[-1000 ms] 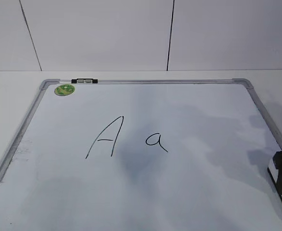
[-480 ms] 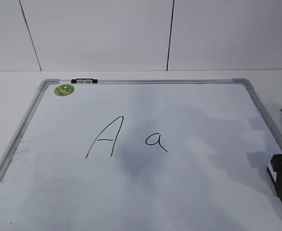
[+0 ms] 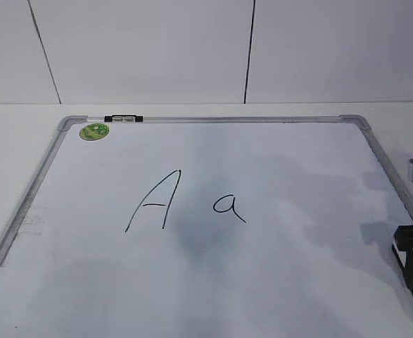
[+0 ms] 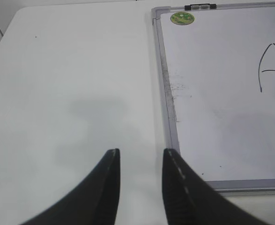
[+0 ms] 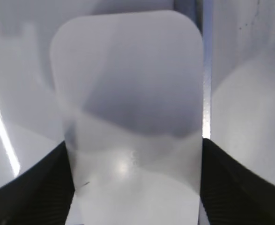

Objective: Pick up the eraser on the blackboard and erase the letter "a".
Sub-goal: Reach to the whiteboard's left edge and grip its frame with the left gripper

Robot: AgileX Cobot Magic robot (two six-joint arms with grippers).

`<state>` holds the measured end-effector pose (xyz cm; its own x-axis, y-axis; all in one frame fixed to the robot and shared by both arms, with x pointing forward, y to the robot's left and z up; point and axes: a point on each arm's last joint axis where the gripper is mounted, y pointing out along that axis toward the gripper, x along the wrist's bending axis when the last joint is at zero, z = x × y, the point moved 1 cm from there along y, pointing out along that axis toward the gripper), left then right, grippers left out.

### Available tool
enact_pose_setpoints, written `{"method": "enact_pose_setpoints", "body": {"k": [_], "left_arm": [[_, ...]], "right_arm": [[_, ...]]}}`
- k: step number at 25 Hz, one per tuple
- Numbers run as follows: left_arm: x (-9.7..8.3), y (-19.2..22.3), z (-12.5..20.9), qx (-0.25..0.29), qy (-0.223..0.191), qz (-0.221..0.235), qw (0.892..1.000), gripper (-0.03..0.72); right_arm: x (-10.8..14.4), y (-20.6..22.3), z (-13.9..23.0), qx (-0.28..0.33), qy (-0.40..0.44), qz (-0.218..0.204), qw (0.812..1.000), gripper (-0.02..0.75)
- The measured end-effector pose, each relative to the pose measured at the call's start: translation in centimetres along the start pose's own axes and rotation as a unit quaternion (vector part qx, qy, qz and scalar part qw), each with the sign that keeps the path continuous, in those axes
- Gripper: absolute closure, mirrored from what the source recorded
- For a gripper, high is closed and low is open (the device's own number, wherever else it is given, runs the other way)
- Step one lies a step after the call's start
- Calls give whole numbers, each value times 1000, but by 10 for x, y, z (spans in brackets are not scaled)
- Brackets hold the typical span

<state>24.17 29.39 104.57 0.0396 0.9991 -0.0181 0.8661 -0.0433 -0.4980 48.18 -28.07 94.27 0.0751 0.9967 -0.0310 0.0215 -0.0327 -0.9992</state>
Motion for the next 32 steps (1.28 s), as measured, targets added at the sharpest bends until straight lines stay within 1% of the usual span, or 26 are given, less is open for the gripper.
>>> {"method": "enact_pose_setpoints", "body": {"k": [10, 32], "left_arm": [[0, 0, 0, 0, 0, 0, 1000, 454], [0, 0, 0, 0, 0, 0, 1000, 454]], "right_arm": [[1, 0, -1, -3, -2, -1, 1000, 188], [1, 0, -1, -4, -2, -1, 1000, 191]]}}
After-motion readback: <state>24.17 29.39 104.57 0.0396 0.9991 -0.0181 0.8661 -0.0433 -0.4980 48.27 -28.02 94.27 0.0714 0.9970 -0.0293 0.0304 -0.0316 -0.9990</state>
